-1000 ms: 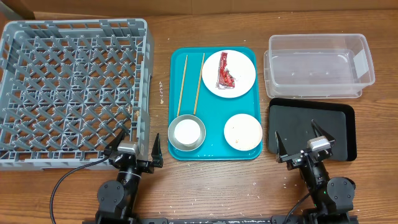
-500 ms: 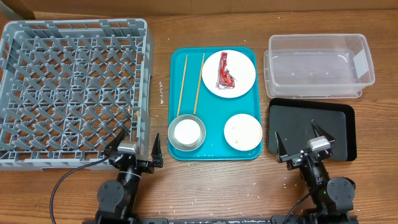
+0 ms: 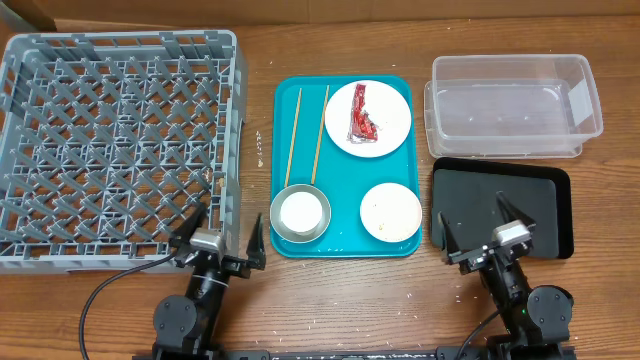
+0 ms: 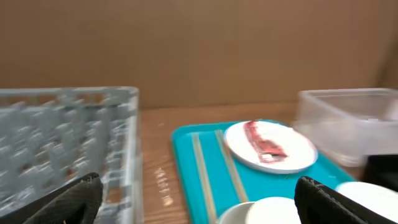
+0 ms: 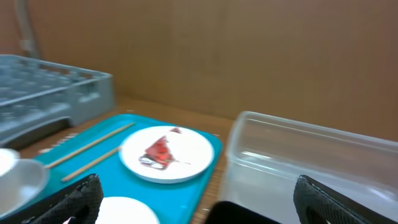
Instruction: Sort waste into correct bins and load items into the dishwasher
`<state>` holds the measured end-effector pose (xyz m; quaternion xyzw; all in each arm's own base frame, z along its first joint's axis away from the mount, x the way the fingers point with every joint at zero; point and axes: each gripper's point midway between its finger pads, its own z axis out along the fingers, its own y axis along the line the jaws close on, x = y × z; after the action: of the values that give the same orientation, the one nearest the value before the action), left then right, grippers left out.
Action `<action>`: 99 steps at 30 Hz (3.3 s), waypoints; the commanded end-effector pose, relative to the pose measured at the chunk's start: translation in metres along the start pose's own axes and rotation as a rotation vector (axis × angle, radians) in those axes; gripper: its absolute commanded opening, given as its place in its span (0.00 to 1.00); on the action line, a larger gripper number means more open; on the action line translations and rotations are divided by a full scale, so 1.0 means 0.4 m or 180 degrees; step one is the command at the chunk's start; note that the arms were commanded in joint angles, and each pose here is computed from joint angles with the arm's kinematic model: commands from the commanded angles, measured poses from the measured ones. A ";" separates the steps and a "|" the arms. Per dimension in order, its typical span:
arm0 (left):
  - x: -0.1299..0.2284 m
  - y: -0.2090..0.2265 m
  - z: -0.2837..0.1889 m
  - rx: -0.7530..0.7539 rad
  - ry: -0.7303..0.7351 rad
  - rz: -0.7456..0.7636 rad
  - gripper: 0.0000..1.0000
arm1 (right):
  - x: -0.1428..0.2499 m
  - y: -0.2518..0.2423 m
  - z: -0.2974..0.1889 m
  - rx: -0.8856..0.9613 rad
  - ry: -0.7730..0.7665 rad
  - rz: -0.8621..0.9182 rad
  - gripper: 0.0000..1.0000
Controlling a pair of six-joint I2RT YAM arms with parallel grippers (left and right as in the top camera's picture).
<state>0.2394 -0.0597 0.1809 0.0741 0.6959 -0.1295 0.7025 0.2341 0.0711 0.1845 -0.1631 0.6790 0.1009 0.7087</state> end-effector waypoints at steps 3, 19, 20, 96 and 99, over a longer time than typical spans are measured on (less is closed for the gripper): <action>-0.017 -0.102 -0.013 0.0760 -0.0080 -0.0008 1.00 | -0.007 0.125 -0.019 -0.0939 -0.0093 0.0032 1.00; -0.230 -0.095 -0.042 0.0517 0.0118 -0.0285 1.00 | -0.302 0.190 -0.089 -0.1622 -0.0416 0.0684 1.00; -0.239 -0.095 -0.038 0.0501 0.0255 -0.0317 1.00 | -0.320 0.187 -0.085 -0.1619 -0.0333 0.0733 1.00; -0.618 -0.225 -0.177 0.1122 0.0760 -0.0060 1.00 | -0.009 -0.222 0.629 0.0912 0.2663 0.0938 0.04; -0.599 -0.224 -0.181 0.1114 0.0865 -0.0096 1.00 | 0.033 -0.295 0.607 0.1102 0.2775 0.1023 0.04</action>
<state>0.1449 -0.1081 0.4271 0.1981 0.7502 -0.2595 0.5750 0.4984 0.0822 0.2140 0.0044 0.9263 0.0508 0.3734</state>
